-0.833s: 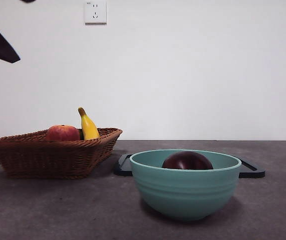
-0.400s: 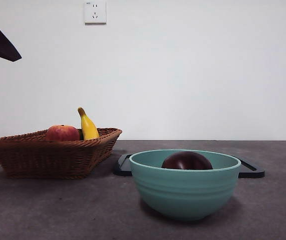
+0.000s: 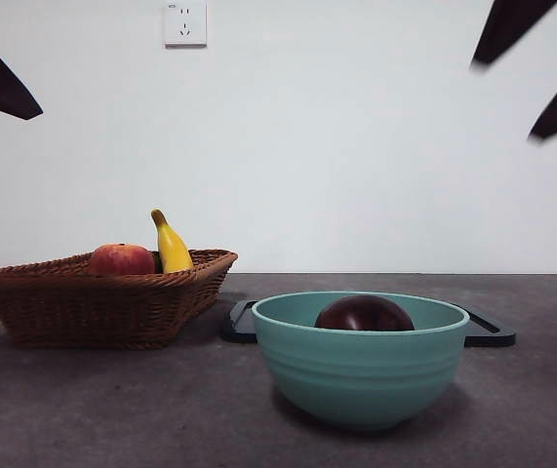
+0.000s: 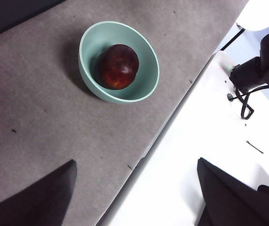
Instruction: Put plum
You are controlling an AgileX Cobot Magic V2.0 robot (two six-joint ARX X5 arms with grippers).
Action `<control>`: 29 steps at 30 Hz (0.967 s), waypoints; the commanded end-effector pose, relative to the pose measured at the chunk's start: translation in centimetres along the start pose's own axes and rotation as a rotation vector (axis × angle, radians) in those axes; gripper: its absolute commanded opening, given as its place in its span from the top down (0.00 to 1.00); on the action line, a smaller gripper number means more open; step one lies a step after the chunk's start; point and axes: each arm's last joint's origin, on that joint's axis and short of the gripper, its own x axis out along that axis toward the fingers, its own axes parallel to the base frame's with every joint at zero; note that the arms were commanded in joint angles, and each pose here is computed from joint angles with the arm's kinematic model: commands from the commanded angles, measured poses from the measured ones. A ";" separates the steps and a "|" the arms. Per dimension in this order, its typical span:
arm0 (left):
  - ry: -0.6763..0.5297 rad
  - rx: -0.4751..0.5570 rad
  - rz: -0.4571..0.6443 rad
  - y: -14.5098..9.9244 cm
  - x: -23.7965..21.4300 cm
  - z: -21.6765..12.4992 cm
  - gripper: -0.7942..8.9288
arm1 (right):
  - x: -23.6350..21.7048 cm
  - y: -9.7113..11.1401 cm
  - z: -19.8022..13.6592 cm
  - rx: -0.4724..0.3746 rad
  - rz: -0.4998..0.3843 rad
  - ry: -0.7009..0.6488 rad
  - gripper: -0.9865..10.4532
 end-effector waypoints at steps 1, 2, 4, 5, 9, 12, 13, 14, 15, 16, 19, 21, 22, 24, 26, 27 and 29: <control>-0.009 0.012 -0.008 -0.1 0.0 0.3 0.50 | 2.0 -0.7 0.3 0.039 -0.024 0.026 0.56; -0.009 0.012 -0.008 -0.1 0.0 0.3 0.50 | 2.7 -0.9 0.3 0.040 -0.024 0.033 0.58; -0.009 0.012 -0.008 -0.1 0.0 0.3 0.50 | 3.9 -1.2 0.3 0.042 -0.018 0.046 0.60; -0.010 0.012 -0.008 -0.1 0.0 0.3 0.50 | 4.5 -1.3 0.3 0.044 -0.022 0.049 0.60; -0.010 0.013 -0.008 -0.1 0.0 0.3 0.50 | 6.5 -1.7 0.4 0.028 -0.055 0.064 0.62; -0.010 0.013 -0.008 -0.1 0.0 0.3 0.50 | 7.8 -1.9 0.5 0.019 -0.068 0.075 0.66; -0.010 0.013 -0.007 -0.1 0.0 0.3 0.50 | 8.3 -1.9 0.5 0.013 -0.073 0.078 0.67; -0.010 0.013 -0.008 -0.1 0.0 0.3 0.50 | 8.7 -2.0 0.6 0.007 -0.080 0.079 0.68; -0.010 0.013 -0.007 -0.1 0.0 0.3 0.50 | 9.0 -2.0 0.7 0.003 -0.085 0.079 0.69; -0.010 0.012 -0.008 -0.1 0.0 0.3 0.50 | 9.4 -2.0 0.8 0.000 -0.096 0.079 0.69; -0.010 0.013 -0.007 -0.1 0.0 0.3 0.50 | 10.4 -2.0 0.9 0.004 -0.096 0.086 0.69; -0.010 0.013 -0.008 -0.1 0.0 0.3 0.50 | 10.9 -2.1 1.0 0.001 -0.097 0.092 0.69; -0.010 0.013 -0.008 -0.1 0.0 0.3 0.50 | 11.2 -2.1 1.0 0.001 -0.101 0.096 0.70; -0.010 0.012 -0.008 -0.1 0.0 0.3 0.50 | 11.7 -2.1 1.0 0.000 -0.114 0.104 0.72; -0.010 0.012 -0.008 -0.1 0.0 0.3 0.50 | 12.2 -2.3 0.9 0.000 -0.120 0.115 0.74; -0.010 0.012 -0.008 -0.1 0.0 0.3 0.50 | 12.4 -2.4 0.9 0.002 -0.122 0.119 0.74; -0.010 0.012 -0.007 -0.1 0.0 0.3 0.50 | 12.9 -2.5 0.9 0.001 -0.132 0.129 0.74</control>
